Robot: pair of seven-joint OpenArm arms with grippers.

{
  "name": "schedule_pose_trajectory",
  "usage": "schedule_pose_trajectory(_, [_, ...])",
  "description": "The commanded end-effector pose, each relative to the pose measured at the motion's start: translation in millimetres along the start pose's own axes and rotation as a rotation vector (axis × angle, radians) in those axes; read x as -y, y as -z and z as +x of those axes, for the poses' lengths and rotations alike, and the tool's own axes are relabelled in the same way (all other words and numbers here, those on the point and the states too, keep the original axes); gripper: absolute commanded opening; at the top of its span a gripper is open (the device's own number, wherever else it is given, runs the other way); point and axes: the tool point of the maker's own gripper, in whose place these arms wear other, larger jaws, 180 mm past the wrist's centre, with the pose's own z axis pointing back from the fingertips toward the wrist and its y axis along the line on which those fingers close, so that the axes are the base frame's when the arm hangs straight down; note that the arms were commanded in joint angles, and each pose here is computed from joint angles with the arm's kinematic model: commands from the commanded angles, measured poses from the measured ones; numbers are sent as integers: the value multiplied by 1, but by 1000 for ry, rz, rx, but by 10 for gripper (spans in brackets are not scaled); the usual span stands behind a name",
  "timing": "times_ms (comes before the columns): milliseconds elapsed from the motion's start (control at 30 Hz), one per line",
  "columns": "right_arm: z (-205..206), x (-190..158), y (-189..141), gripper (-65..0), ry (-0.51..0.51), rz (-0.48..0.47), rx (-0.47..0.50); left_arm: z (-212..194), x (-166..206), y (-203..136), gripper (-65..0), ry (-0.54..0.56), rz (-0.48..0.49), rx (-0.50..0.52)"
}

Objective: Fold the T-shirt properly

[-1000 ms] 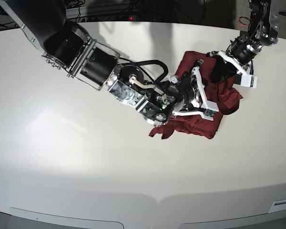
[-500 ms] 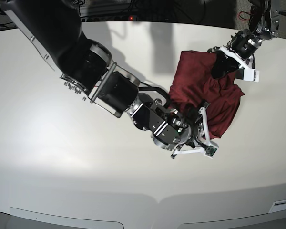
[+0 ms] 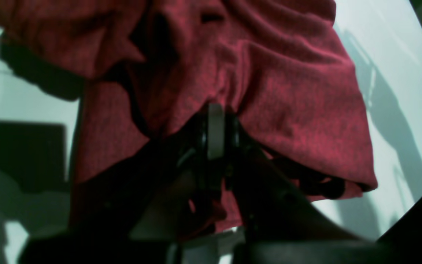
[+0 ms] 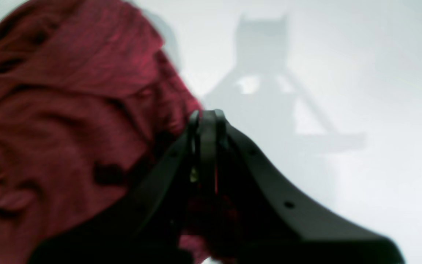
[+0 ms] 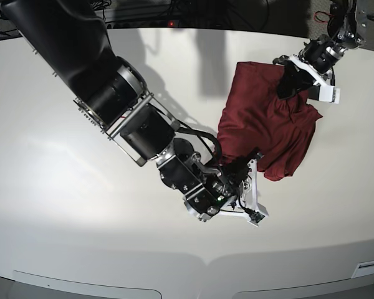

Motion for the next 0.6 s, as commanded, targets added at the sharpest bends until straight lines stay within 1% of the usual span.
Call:
schedule_pose_trajectory(0, [19, 1, -9, -650, -20, 9, 27, -63, -33, -21, -650, 67, 142, -288])
schedule_pose_trajectory(100, [0, -10, -3, -650, -19, 53, -24, -58, -42, -26, -650, 81, 160, -289])
schedule_pose_trajectory(167, [-20, -10, 1, -650, -8, 65, -51, -52, -52, -31, -650, 87, 183, -280])
schedule_pose_trajectory(300, [-62, -8, 6, -650, 21, 84, -110, -33, -76, -44, -650, 85, 247, -238])
schedule_pose_trajectory(367, [-79, -13, 8, -650, 19, 112, -138, -24, -86, -50, -650, 78, 280, -211])
schedule_pose_trajectory(467, [-97, -22, 12, -650, 25, 141, -162, -9, -98, -55, -650, 78, 311, -174])
schedule_pose_trajectory(567, [-107, -33, 15, -650, 34, 161, -173, 8, -106, -56, -650, 102, 327, -152])
